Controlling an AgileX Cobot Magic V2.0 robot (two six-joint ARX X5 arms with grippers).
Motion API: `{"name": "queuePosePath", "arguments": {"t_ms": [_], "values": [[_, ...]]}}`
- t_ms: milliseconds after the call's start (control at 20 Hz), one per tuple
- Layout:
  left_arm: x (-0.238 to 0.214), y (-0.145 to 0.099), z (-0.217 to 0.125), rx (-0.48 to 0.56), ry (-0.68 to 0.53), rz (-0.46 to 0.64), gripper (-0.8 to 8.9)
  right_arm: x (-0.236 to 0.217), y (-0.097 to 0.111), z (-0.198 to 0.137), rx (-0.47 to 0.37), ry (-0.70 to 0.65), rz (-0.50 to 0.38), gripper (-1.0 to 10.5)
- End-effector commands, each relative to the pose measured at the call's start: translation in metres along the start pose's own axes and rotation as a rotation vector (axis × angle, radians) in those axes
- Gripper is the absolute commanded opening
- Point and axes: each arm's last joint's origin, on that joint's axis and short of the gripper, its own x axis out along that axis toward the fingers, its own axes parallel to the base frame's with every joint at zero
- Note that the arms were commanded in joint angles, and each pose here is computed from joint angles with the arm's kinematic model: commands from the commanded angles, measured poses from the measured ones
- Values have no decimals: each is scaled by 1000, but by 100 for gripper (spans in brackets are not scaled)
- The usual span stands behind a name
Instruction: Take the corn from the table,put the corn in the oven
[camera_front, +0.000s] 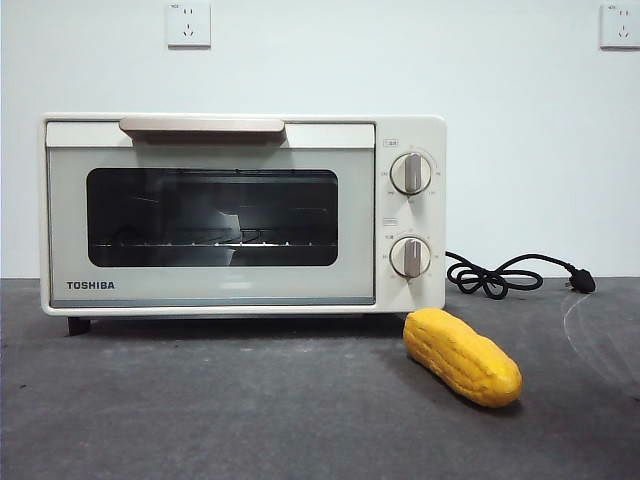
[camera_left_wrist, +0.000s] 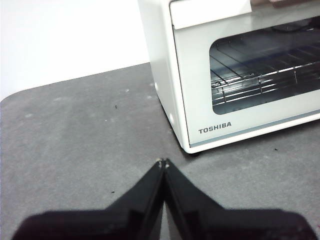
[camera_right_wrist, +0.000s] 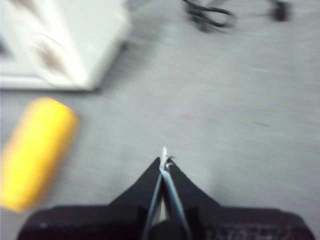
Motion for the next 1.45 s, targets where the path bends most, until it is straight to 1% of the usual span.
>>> {"name": "queuePosePath", "arguments": {"t_ms": [50,100,150,300,350,400,500,650,750,900,1000,1100,1250,1350,1450], "values": [[0,0,-1,4,-1,-4,-4,1,1,4,270,-47,49,-11],[0,-1,0,-23,-15,-31,-4,1,1,6,363,-67,54,-11],[0,-2,2,-90,-32,-69,-3,0,1,8,431,-87,61,-11],[0,-4,5,-395,-46,-167,-4,-1,1,18,456,-188,64,-11],[0,-5,5,-473,-37,-192,-3,-1,1,20,476,-206,68,-11],[0,-5,4,-521,-23,-200,-3,-2,1,21,489,-211,71,-11],[0,-6,2,-588,9,-208,-3,-1,1,20,525,-203,66,-11],[0,-6,0,-640,31,-219,-3,-1,0,17,542,-183,54,-11],[0,-6,0,-641,34,-219,-3,-1,0,15,568,-163,49,-11],[0,-6,0,-644,36,-221,-4,0,0,13,581,-136,42,2],[0,-8,1,-659,43,-269,-4,0,0,12,583,-128,54,1],[-1,-9,3,-658,32,-347,-3,0,1,14,591,-139,83,2],[-2,-11,8,-642,12,-473,-4,-2,3,21,559,-188,161,1],[-3,-12,12,-643,11,-519,-5,-4,5,27,533,-229,218,1],[-3,-12,17,-658,26,-533,-5,-5,7,32,536,-256,274,1]]}}
